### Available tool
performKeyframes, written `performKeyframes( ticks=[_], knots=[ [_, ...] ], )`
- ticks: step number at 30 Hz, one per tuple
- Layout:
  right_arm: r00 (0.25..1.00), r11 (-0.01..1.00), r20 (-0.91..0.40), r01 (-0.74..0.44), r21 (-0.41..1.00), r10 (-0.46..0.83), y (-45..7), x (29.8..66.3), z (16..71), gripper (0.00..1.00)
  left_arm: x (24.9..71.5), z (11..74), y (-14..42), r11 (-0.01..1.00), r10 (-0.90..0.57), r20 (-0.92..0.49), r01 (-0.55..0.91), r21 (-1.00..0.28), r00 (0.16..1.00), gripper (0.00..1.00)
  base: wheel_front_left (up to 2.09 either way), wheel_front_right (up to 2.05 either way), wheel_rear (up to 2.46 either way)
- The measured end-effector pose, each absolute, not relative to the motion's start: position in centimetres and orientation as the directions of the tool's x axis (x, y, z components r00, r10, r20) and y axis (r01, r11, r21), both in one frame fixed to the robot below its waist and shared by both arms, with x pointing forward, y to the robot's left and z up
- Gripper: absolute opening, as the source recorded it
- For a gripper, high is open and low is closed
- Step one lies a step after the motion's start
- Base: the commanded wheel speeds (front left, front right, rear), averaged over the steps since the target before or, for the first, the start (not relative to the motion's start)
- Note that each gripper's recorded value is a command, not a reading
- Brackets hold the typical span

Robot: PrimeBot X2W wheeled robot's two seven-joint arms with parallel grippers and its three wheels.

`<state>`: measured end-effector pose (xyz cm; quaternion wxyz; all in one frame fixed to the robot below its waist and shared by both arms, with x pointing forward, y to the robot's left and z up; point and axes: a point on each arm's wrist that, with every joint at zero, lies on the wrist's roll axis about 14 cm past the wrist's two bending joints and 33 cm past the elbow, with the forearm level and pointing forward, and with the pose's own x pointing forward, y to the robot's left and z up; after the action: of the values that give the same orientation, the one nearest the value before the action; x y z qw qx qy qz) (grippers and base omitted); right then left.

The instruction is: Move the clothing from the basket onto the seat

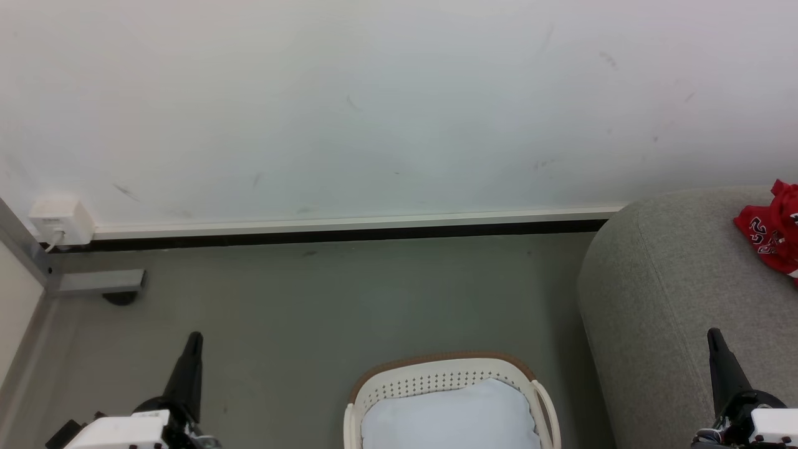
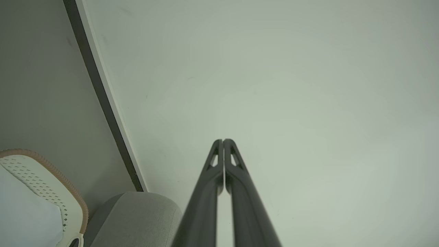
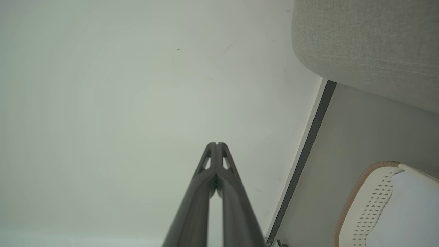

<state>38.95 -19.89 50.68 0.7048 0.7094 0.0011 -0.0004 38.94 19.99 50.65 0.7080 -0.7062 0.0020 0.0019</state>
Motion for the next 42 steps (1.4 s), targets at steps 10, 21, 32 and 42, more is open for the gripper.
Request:
performKeyframes(
  ticks=[10,21,32,42],
  knots=[
    [1.000,-0.007,-0.002,0.002,1.000,0.001,-19.89,38.95,50.67,0.00,38.94,50.65,19.99,0.002,0.000,-0.005,-0.005,-1.000,1.000,0.00,0.00,0.00,0.00],
    [1.000,-0.007,-0.002,0.002,1.000,0.001,-19.89,38.95,50.67,0.00,38.94,50.65,19.99,0.002,0.000,-0.005,-0.005,-1.000,1.000,0.00,0.00,0.00,0.00],
    [1.000,-0.007,-0.002,0.002,1.000,0.001,-19.89,38.95,50.67,0.00,38.94,50.65,19.99,0.002,0.000,-0.005,-0.005,-1.000,1.000,0.00,0.00,0.00,0.00],
    [1.000,-0.007,-0.002,0.002,1.000,0.001,-19.89,38.95,50.67,0.00,38.94,50.65,19.99,0.002,0.000,-0.005,-0.005,-1.000,1.000,0.00,0.00,0.00,0.00]
  ],
)
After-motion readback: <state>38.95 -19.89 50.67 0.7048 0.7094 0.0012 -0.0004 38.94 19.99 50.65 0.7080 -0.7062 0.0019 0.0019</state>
